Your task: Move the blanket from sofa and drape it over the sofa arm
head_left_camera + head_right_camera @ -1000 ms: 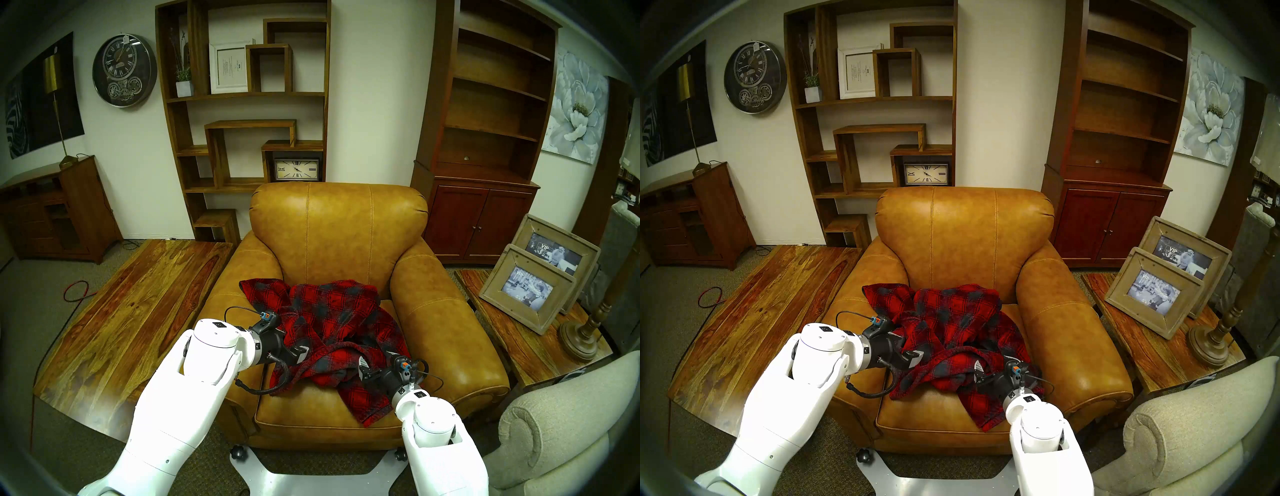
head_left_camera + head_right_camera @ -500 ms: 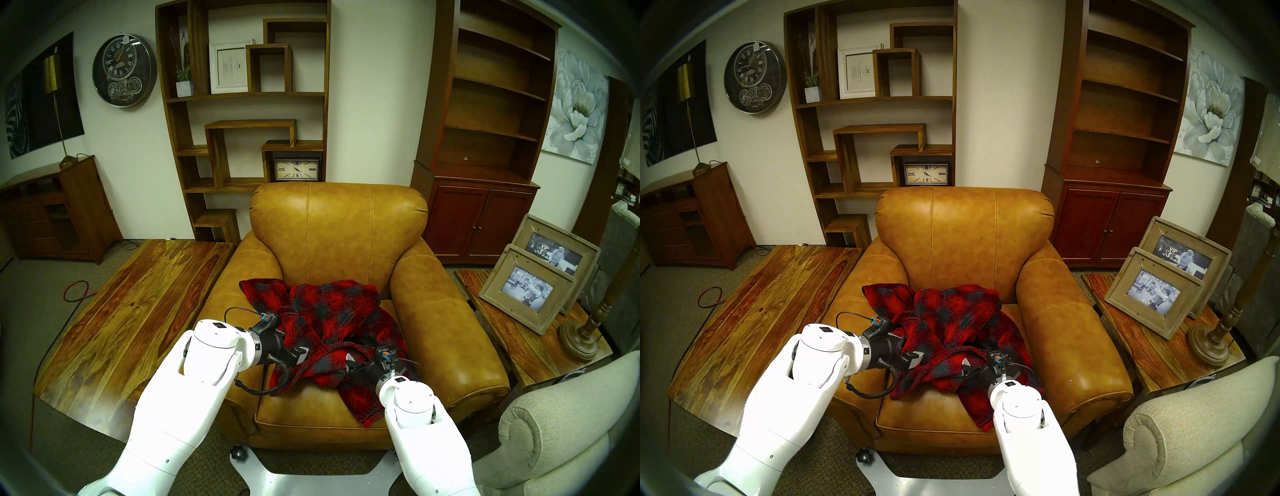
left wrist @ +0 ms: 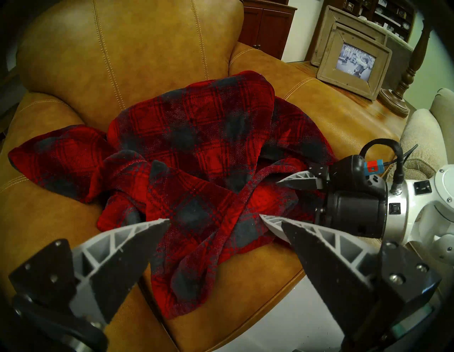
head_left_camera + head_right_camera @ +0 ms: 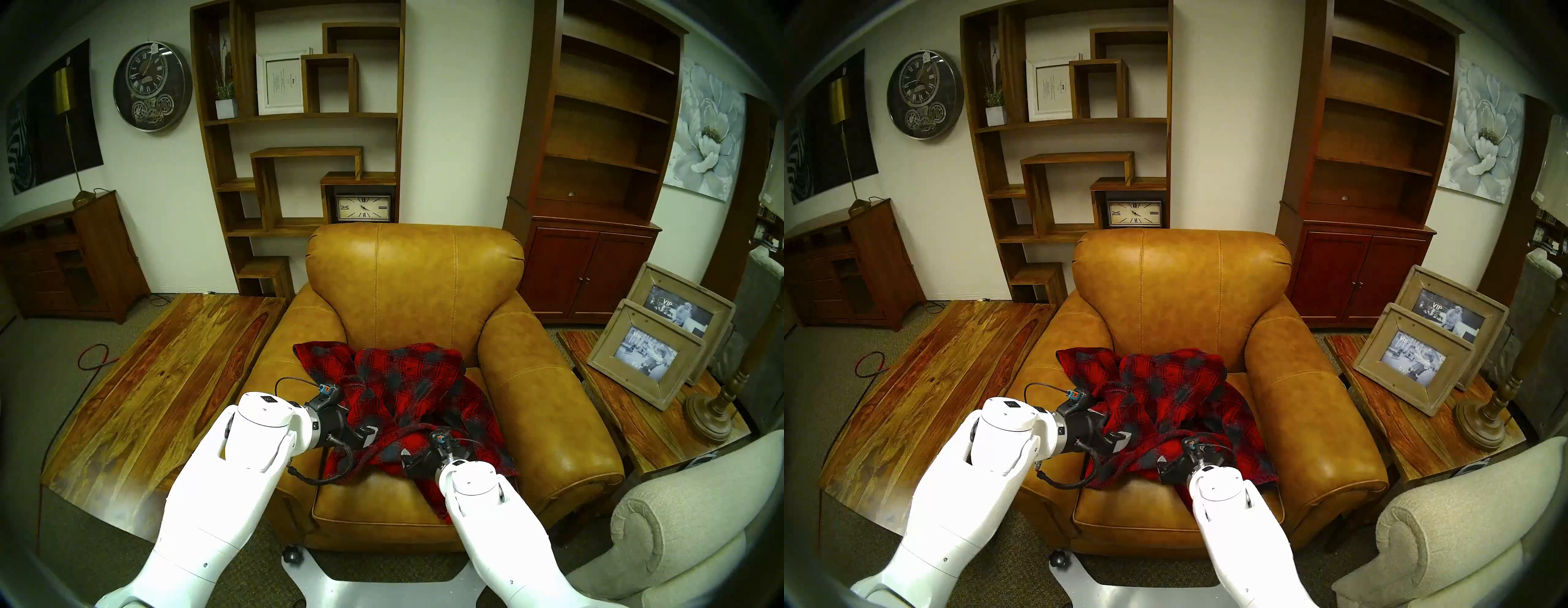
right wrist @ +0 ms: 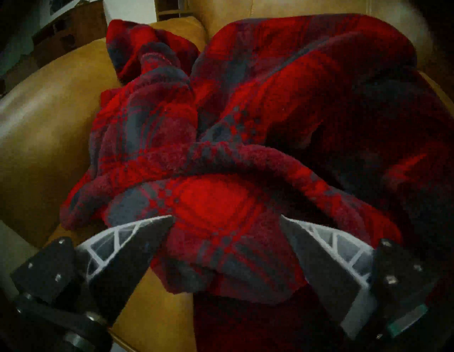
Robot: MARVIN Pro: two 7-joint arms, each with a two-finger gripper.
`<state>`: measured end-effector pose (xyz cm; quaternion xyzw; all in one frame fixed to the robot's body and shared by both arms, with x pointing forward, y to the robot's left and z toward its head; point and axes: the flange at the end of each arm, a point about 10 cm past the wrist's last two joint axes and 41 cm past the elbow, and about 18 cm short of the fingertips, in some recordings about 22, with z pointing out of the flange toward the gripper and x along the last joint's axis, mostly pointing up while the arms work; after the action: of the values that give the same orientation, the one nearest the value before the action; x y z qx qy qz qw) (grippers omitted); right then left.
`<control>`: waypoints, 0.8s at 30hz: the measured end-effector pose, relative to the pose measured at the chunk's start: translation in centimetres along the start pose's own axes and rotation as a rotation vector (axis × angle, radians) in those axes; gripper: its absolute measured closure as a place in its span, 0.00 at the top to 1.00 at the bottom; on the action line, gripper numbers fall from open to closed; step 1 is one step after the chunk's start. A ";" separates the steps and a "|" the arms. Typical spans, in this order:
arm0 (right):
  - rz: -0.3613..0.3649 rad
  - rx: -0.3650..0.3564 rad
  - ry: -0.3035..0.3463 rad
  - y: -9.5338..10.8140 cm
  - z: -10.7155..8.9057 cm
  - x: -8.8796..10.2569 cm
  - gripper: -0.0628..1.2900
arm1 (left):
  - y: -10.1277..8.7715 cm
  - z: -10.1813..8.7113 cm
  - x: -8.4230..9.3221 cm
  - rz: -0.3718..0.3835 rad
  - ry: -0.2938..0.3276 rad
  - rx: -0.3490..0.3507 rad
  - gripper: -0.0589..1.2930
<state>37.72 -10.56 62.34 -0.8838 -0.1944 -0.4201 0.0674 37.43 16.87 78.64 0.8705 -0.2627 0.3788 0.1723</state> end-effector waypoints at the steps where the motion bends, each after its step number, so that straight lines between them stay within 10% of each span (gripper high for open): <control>1: -0.007 0.001 -0.014 -0.1 0.3 -0.2 0.95 | 0.0 0.0 0.0 0.000 0.000 0.000 0.98; 11: -0.089 0.006 -0.118 -0.7 2.5 -1.9 0.90 | 0.0 0.0 0.0 0.000 0.000 -0.001 0.98; 16: -0.138 0.007 -0.123 0.2 3.2 -1.7 0.45 | 0.0 0.0 0.1 0.000 0.001 -0.002 0.98; 24: -0.189 -0.023 -0.037 6.5 2.7 2.1 0.09 | 0.0 0.0 0.1 0.001 0.001 -0.002 0.98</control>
<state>43.44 -15.17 62.49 -0.8698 -0.2734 -0.4105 0.0137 37.49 16.85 78.70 0.8699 -0.2634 0.3792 0.1733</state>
